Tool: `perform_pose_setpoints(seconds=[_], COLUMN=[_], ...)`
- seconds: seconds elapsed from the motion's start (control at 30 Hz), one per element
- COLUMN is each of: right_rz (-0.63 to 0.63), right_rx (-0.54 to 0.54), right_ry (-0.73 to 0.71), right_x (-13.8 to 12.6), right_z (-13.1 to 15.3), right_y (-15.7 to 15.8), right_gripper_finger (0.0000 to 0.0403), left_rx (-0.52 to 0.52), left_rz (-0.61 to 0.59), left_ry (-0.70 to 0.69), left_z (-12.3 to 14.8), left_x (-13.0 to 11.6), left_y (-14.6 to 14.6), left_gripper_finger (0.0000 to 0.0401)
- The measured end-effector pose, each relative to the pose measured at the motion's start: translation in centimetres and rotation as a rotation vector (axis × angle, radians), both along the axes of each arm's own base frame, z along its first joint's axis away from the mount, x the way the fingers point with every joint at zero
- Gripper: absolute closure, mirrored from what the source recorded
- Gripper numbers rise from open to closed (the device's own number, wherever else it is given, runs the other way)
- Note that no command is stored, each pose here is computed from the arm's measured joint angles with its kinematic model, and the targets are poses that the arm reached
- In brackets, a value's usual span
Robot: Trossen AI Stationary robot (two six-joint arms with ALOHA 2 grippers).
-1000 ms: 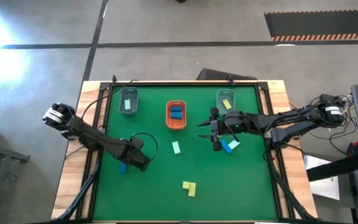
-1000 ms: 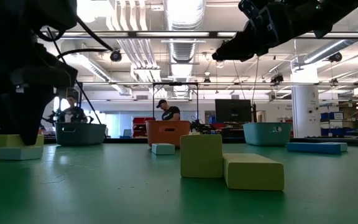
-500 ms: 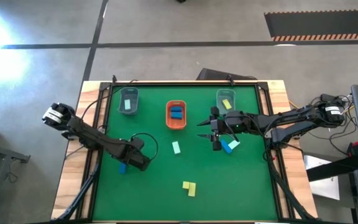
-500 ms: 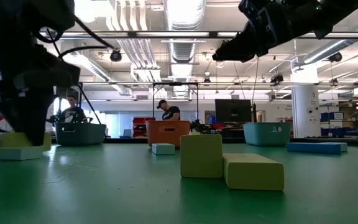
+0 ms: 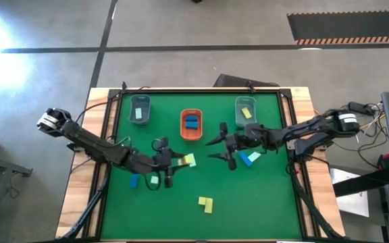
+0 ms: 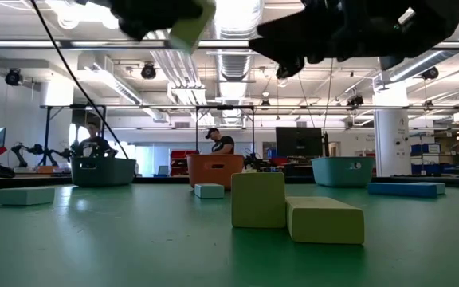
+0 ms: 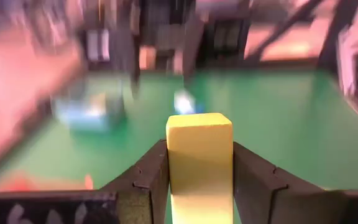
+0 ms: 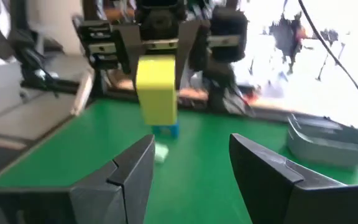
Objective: Sort & place blocks by color
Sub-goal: Put the yellow wooden block into the green bin
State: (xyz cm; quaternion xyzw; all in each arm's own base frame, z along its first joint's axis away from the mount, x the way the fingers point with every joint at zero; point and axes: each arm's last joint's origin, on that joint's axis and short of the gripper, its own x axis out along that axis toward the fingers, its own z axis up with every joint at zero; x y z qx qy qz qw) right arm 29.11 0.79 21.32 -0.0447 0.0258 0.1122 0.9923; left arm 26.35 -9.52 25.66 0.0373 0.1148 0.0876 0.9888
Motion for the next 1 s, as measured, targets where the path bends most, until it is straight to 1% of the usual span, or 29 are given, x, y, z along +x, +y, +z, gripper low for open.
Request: perform_pose_setpoints(seconds=[0.07,0.17,0.37,0.47,0.63,0.77,0.87,1.0], right_rz=[0.012,0.023,0.018,0.015,-0.001,-0.002,-0.002,-0.002], right_rx=[0.000,0.002,0.023,0.023,0.053,0.045,0.036,0.032], right_ry=[-0.031,-0.070,-0.101,-0.104,-0.104,-0.064,-0.065,-0.070], right_x=[0.4,0.9,2.0,2.6,3.4,3.7,3.9,4.0], right_z=[-0.4,-0.4,0.3,0.7,1.5,1.8,2.1,2.2], right_y=[0.3,0.7,0.8,0.8,0.7,0.8,0.8,0.8], right_gripper_finger=[0.0207,0.0207,0.0198,0.0183,0.0148,0.0127,0.0120,0.0123], left_rx=[0.076,0.131,0.109,0.086,0.081,0.071,0.058,0.056], left_rz=[-0.015,-0.009,0.013,0.011,0.000,0.019,0.040,0.051], left_ry=[-0.089,-0.150,-0.206,-0.268,-0.306,-0.344,-0.365,-0.374], left_z=[0.5,0.7,0.8,1.0,0.8,0.6,0.5,0.6], left_x=[0.1,0.1,0.6,0.9,1.6,2.2,2.5,2.6], left_y=[0.1,0.6,1.4,1.4,1.3,1.6,2.1,2.3], left_gripper_finger=[0.0285,0.0285,0.0285,0.0285,0.0285,0.0285,0.0285,0.0285])
